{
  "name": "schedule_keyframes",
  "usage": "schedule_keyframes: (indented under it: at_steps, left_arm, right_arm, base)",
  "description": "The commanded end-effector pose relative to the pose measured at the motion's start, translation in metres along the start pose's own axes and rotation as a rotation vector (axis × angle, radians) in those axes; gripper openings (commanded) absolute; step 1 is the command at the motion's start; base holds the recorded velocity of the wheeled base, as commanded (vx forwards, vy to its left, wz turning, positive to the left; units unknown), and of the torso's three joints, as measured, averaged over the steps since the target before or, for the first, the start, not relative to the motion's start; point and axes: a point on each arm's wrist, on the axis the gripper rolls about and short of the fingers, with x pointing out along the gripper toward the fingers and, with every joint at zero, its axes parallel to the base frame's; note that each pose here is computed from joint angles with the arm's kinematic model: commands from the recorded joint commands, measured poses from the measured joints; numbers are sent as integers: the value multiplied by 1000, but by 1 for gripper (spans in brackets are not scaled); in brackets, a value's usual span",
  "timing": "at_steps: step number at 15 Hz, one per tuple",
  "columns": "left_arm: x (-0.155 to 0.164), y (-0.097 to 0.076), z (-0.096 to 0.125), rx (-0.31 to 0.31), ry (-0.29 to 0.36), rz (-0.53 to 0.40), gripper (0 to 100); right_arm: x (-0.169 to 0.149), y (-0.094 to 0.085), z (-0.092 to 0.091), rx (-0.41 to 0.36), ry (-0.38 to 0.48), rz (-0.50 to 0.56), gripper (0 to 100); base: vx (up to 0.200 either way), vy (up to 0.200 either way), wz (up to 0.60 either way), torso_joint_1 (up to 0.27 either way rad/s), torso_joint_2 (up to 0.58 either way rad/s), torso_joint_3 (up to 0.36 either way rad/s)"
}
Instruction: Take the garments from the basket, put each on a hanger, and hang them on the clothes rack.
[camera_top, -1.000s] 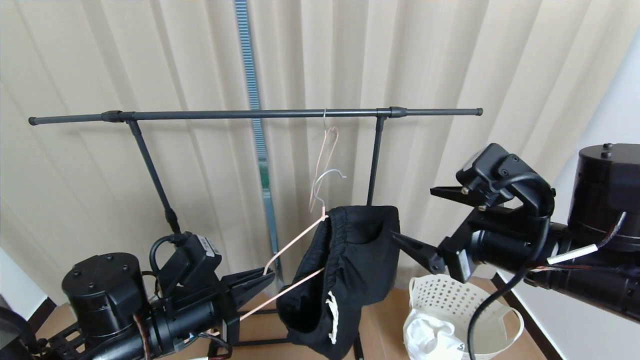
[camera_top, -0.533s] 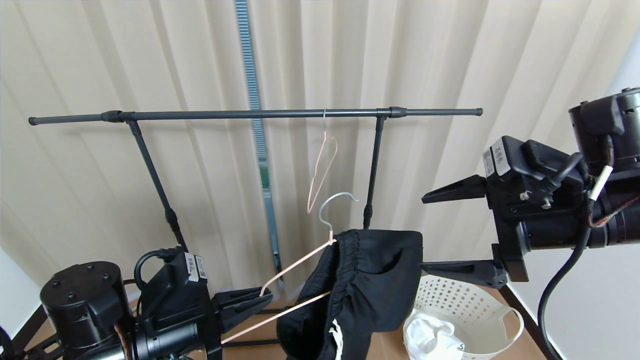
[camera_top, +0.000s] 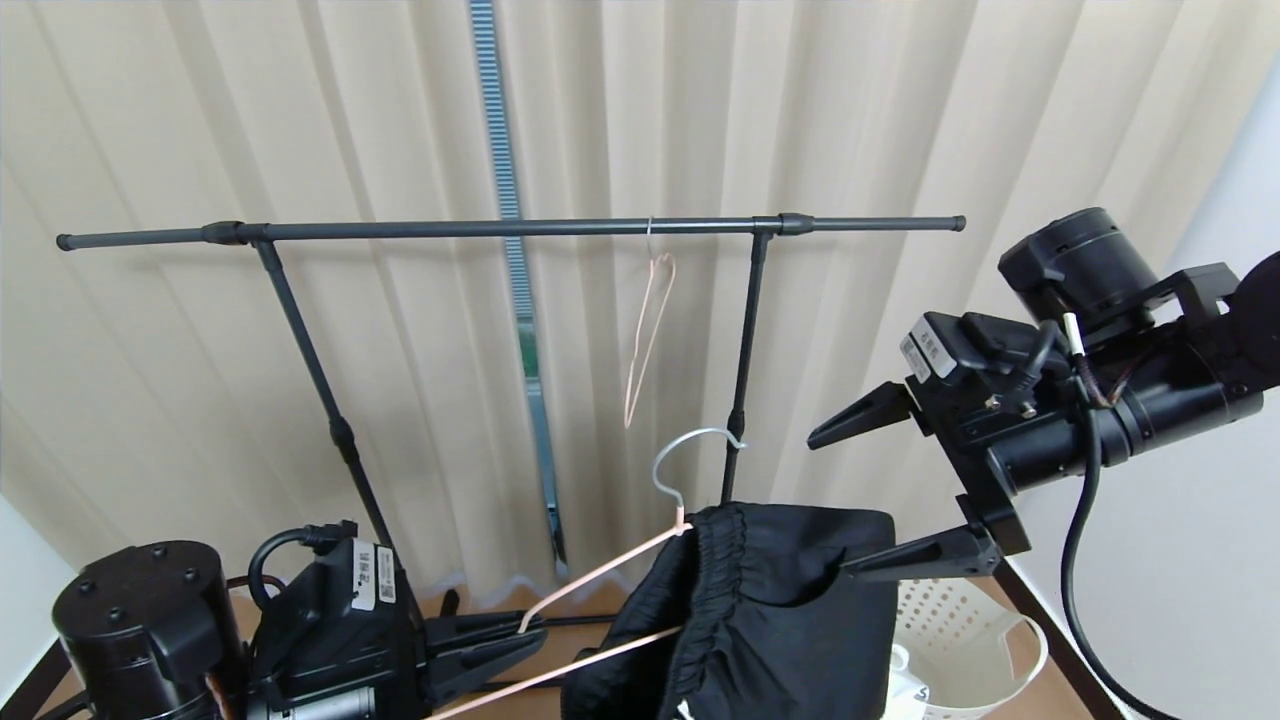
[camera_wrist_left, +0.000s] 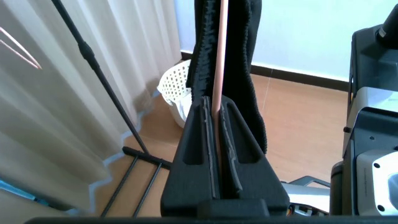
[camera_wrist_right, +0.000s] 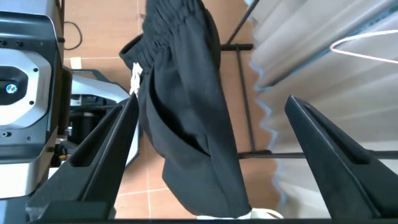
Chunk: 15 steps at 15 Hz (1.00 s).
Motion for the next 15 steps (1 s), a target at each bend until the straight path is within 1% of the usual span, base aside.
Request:
schedule_keyframes:
  at_steps: [1,4,5,9,10,12,15]
  left_arm:
    - [-1,-3,2,7,-8,-6,0]
    - [-1,-5,4,10,-13,-17,0]
    - [-1,-5,4,12,-15,-16,0]
    - [-3,-9,6,17,-19,-23,0]
    - [-5,-11,7,20,-23,-23,0]
    - [-5,-12,8,23,-27,-27,0]
    - [-4,-15,9,25,-28,-38,0]
  right_arm:
    - [8,-5,-6,19,9,22,100]
    - [17,0,-3,15,-39,90,100]
    - [21,2,-1,10,-42,108,100]
    - [45,2,-2,13,-26,174,100]
    - [49,2,-3,18,-21,186,100]
    - [57,2,-1,-3,-29,193,100]
    - [61,3,0,-10,-31,200,100]
  base:
    - [0,0,0,0,0,0]
    - [0,0,0,0,0,0]
    - [0,0,0,0,0,0]
    - [0,0,0,0,0,0]
    - [0,0,0,0,0,0]
    - [0,0,0,0,0,0]
    - [0,0,0,0,0,0]
